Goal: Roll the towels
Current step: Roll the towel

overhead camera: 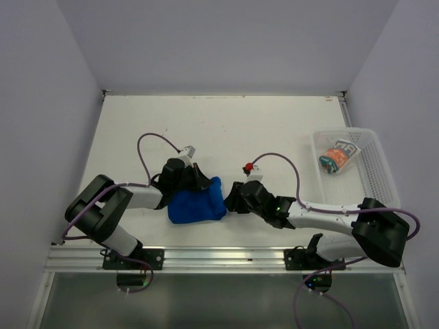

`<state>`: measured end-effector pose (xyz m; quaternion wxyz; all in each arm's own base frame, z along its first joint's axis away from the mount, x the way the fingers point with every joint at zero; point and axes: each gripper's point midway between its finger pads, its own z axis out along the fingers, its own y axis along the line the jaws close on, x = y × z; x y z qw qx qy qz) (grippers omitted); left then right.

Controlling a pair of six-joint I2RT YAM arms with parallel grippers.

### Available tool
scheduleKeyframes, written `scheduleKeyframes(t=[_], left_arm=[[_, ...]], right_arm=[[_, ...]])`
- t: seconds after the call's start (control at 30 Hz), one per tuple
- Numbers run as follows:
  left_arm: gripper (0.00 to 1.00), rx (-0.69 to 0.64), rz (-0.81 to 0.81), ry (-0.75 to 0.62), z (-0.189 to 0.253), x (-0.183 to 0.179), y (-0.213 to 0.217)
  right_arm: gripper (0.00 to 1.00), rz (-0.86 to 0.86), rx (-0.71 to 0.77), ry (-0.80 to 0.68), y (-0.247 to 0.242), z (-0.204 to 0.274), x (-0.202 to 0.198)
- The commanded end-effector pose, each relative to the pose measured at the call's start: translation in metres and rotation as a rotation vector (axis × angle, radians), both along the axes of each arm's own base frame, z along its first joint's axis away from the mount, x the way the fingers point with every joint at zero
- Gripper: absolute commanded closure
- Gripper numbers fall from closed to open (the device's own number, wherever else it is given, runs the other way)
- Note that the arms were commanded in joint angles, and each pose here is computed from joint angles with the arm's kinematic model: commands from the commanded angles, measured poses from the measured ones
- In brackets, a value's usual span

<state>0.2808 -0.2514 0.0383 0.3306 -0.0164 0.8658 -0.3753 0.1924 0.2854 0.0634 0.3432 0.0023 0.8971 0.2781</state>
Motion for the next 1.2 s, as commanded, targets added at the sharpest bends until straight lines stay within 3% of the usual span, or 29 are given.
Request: scheduleKeyframes(t=[0.0, 0.17, 0.8, 0.9, 1.03, 1.17], left_arm=[[1.00, 0.107, 0.050, 0.053, -0.030, -0.006, 0.024], [1.00, 0.104, 0.050, 0.052, -0.029, -0.007, 0.024], [1.00, 0.097, 0.070, 0.059, -0.030, -0.012, 0.028], [1.00, 0.094, 0.076, 0.061, -0.029, -0.011, 0.028], [1.00, 0.082, 0.082, 0.065, -0.026, -0.009, 0.026], [1.00, 0.060, 0.083, 0.053, -0.012, -0.003, 0.021]], right_arm=[[0.55, 0.019, 0.196, -0.002, 0.030, 0.025, 0.004], [0.54, 0.016, 0.229, 0.012, 0.033, 0.023, 0.004], [0.56, 0.065, 0.093, 0.075, 0.034, -0.029, -0.002], [0.62, 0.071, 0.078, 0.081, 0.034, -0.034, -0.002], [0.85, 0.070, 0.060, 0.073, 0.033, -0.037, -0.001], [1.00, 0.051, -0.035, 0.022, 0.021, -0.034, 0.008]])
